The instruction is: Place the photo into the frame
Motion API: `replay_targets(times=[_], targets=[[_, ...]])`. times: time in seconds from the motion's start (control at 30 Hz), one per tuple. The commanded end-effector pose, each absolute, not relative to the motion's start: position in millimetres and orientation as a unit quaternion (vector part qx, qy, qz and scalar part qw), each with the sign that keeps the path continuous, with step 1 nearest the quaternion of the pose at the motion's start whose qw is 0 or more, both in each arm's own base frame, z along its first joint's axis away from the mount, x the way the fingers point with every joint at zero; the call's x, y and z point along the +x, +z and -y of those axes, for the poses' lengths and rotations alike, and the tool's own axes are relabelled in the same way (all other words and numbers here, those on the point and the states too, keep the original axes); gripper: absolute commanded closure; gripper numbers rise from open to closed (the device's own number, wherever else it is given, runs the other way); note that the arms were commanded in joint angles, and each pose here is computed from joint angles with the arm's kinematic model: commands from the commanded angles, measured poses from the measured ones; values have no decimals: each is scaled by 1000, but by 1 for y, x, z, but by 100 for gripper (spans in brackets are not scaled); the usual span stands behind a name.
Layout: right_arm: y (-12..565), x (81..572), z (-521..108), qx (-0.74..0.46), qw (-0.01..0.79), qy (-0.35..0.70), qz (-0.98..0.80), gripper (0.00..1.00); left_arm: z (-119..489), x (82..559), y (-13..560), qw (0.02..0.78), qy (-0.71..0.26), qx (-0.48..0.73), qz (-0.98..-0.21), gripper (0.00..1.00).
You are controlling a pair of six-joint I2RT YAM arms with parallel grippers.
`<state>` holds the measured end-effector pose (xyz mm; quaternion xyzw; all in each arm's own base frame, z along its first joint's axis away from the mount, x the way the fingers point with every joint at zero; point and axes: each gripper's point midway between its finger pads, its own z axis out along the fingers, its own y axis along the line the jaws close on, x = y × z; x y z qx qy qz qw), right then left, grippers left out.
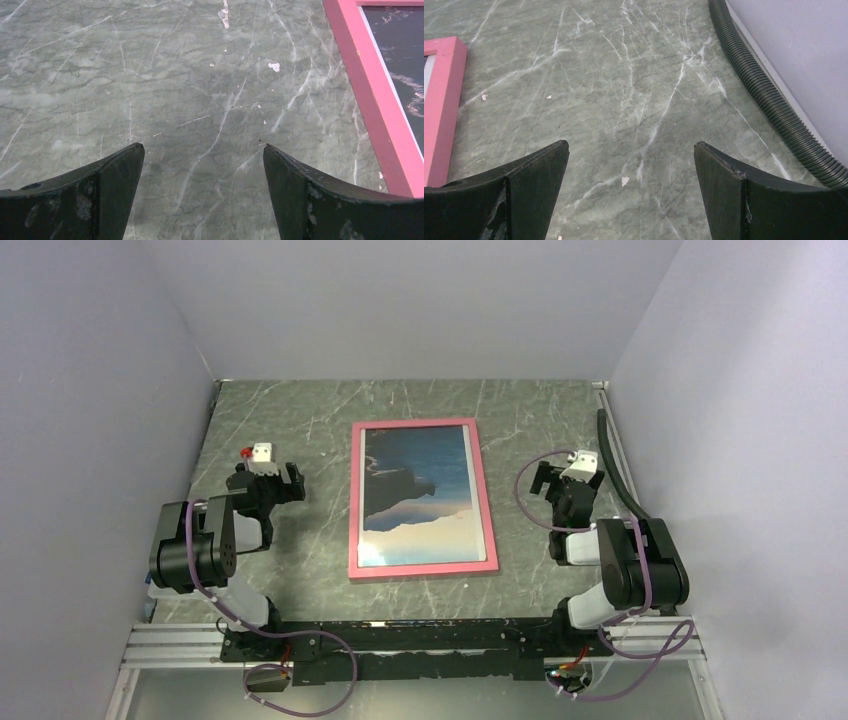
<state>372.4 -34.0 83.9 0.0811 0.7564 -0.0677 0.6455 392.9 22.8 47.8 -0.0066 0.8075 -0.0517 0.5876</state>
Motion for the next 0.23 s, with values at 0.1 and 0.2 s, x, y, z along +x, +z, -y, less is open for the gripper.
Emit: replay_targets(times=[0.1,0.2], targets=[[95,377,31,81,660,-55,-745,0,-25,399,56,601,-43,-2,-798,5],[95,377,30,81,660,-55,-745,0,-25,398,56,600,-43,-3,-799,5]])
